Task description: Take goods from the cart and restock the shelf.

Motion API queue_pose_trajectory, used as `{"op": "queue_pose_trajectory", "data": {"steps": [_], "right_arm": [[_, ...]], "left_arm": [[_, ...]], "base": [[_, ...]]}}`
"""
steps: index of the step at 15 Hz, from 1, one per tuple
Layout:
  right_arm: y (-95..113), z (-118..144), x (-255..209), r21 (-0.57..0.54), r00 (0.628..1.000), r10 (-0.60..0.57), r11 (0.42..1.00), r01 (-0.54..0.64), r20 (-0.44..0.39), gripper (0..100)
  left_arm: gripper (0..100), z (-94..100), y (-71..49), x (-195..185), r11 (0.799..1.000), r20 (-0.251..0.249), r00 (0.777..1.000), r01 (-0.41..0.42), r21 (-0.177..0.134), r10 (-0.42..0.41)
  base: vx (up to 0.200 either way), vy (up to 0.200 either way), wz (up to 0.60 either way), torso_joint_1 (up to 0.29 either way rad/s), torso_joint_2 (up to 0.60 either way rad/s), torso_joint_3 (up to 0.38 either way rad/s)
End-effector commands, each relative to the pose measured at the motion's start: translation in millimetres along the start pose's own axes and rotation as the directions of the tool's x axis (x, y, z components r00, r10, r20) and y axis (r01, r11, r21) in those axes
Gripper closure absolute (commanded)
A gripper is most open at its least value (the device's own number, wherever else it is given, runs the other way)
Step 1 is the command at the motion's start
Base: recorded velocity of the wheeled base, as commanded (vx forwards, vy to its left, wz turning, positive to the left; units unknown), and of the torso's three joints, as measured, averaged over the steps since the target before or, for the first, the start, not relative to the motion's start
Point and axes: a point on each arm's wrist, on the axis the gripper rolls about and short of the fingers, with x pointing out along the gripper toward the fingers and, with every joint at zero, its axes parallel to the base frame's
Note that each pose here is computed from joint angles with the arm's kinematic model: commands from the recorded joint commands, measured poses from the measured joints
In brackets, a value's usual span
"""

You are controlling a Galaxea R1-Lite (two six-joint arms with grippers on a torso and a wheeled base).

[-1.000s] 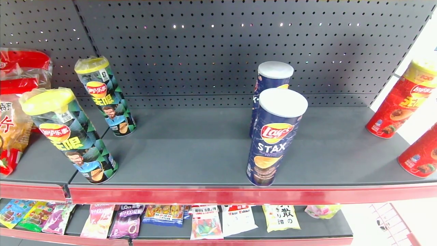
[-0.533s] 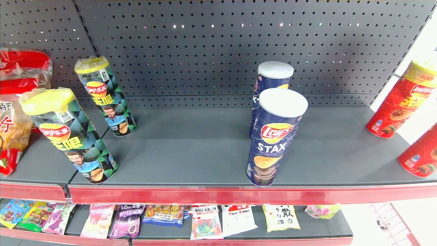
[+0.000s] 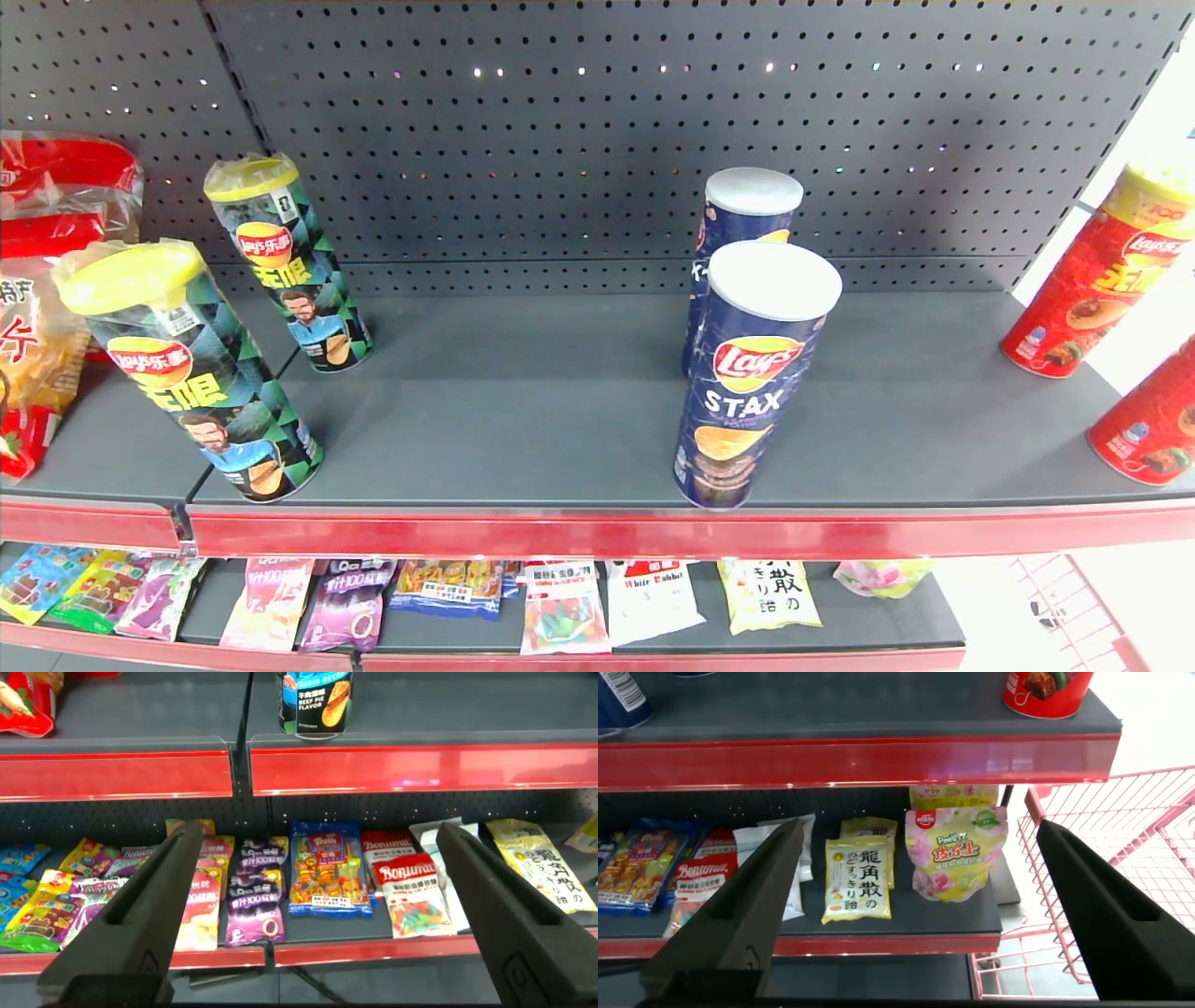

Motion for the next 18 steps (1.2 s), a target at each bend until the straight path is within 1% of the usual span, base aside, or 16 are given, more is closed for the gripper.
{"op": "queue_pose_trajectory", "data": {"steps": [1,3,4,18], "right_arm": [[0.0,0.0,0.0,0.0,1.0,0.001,1.0,-0.001,0.001,0],[0.0,0.0,0.0,0.0,1.0,0.001,1.0,-0.001,0.001,0],[0.0,0.0,0.1,0.0,1.0,0.001,1.0,-0.001,-0.001,0],[0.0,0.0,0.1,0.0,1.0,-0.002,1.0,0.002,-0.001,0]], "left_arm": [[0,-0.1,0.0,0.0,1.0,0.0,1.0,0.0,0.0,0.0],[0,0.3,0.0,-0.1,1.0,0.002,1.0,0.0,0.001,0.0],[0,0.3,0.0,-0.1,1.0,0.002,1.0,0.0,0.001,0.0],[0,0.3,-0.1,-0.1,1.0,0.002,1.0,0.001,0.003,-0.001]], "base": [[0.0,0.0,0.0,0.0,0.0,0.0],[0.0,0.0,0.0,0.0,0.0,0.0],[0.0,-0.2,0.0,0.002,0.0,-0.002],[0.0,0.0,0.0,0.0,0.0,0.0]]}}
